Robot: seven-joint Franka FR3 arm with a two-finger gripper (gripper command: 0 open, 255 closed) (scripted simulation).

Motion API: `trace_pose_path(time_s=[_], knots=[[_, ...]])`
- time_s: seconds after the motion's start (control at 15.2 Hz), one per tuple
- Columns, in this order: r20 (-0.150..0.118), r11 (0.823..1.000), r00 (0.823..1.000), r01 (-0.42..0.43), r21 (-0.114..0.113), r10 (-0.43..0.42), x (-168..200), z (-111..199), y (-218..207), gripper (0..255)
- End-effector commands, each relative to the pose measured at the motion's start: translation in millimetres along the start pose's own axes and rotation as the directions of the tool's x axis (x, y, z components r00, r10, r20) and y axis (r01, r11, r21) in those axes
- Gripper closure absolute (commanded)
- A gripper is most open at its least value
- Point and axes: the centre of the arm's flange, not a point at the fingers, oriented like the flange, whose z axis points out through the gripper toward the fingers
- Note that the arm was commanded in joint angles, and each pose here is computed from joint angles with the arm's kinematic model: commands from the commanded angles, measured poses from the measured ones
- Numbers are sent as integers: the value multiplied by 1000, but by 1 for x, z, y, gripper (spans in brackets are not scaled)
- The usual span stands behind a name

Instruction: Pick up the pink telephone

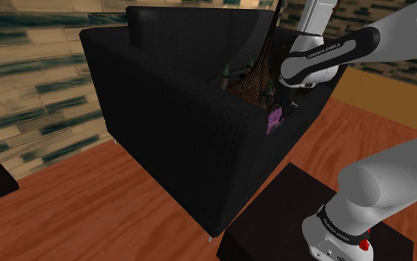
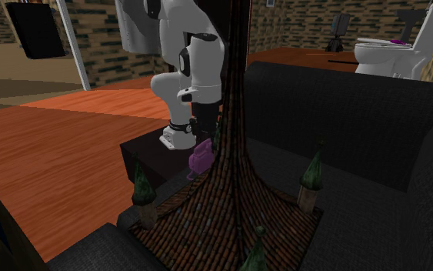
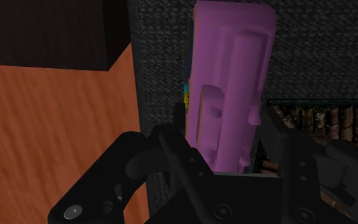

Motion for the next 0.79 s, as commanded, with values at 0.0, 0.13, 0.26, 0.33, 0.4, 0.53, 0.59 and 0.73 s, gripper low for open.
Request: trace_pose_path(time_s=[0.0, 0.13, 0.26, 0.33, 0.4, 0.53, 0.59, 0.73], knots=[[11, 1000, 1000, -7, -17, 7, -1, 10, 1, 255], [11, 1000, 1000, -7, -17, 7, -1, 0, 0, 255], [11, 1000, 1000, -7, -17, 7, 0, -11, 0, 255], [11, 1000, 1000, -7, -17, 7, 0, -16, -1, 255], [11, 1000, 1000, -7, -17, 7, 0, -22, -1, 255], [11, 1000, 1000, -7, -17, 7, 1, -32, -1, 255], [11, 1000, 1000, -7, -17, 7, 1, -37, -1, 255], [11, 1000, 1000, -7, -17, 7, 2, -48, -2, 255]])
